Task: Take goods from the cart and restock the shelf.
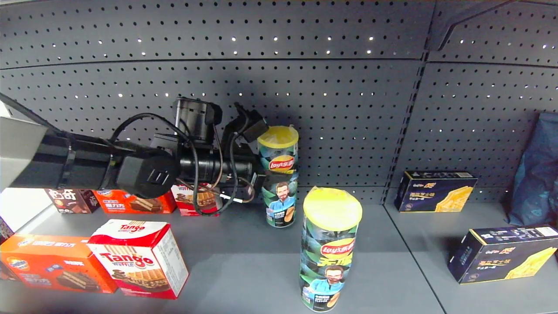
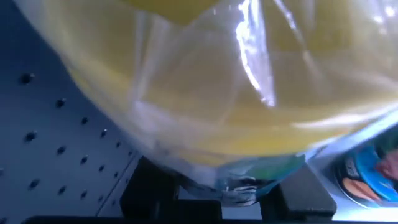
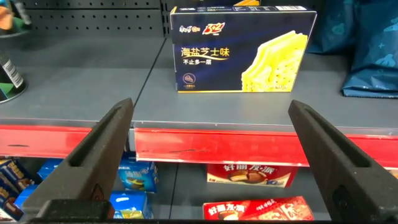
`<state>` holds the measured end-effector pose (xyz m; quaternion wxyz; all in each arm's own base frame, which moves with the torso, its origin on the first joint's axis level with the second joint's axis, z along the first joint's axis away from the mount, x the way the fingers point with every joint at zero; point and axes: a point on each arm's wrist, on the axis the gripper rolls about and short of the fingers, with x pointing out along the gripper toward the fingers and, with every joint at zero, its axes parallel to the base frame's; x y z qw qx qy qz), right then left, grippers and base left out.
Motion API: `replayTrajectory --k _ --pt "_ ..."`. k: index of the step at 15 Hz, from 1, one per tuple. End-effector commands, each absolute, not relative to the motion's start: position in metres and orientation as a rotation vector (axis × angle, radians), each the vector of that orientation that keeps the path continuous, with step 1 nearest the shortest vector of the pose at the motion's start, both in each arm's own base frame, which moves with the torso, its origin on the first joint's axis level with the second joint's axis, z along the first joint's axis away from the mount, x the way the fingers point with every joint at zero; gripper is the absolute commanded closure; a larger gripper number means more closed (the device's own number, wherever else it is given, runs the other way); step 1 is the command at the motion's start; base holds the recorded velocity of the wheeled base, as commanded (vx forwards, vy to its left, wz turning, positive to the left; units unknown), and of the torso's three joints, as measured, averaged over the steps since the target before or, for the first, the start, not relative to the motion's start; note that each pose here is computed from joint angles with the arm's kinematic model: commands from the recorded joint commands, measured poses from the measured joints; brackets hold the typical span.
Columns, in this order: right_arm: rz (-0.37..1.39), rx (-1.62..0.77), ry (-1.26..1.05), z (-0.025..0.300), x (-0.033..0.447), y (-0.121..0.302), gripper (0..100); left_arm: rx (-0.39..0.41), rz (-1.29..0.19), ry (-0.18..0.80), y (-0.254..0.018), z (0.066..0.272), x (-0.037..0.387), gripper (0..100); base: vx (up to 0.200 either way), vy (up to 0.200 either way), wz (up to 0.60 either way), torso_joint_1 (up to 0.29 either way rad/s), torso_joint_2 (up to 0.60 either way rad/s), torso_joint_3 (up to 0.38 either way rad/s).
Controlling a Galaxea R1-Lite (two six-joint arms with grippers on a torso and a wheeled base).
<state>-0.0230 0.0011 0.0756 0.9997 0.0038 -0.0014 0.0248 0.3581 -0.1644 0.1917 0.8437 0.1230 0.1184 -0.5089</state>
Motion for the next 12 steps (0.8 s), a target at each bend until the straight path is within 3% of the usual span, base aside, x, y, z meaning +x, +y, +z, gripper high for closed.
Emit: replayTrajectory --k 1,12 --pt "0.049 0.008 -0.001 0.076 -0.023 0.001 0 0.260 -1.094 0.259 -0.177 0.181 0.369 100 0.000 0.000 0.00 0.000 0.00 0.000" --pt "0.051 0.008 -0.001 0.076 -0.023 0.001 0 0.263 -1.126 0.262 -0.196 0.169 0.379 100 0.000 0.000 0.00 0.000 0.00 0.000"
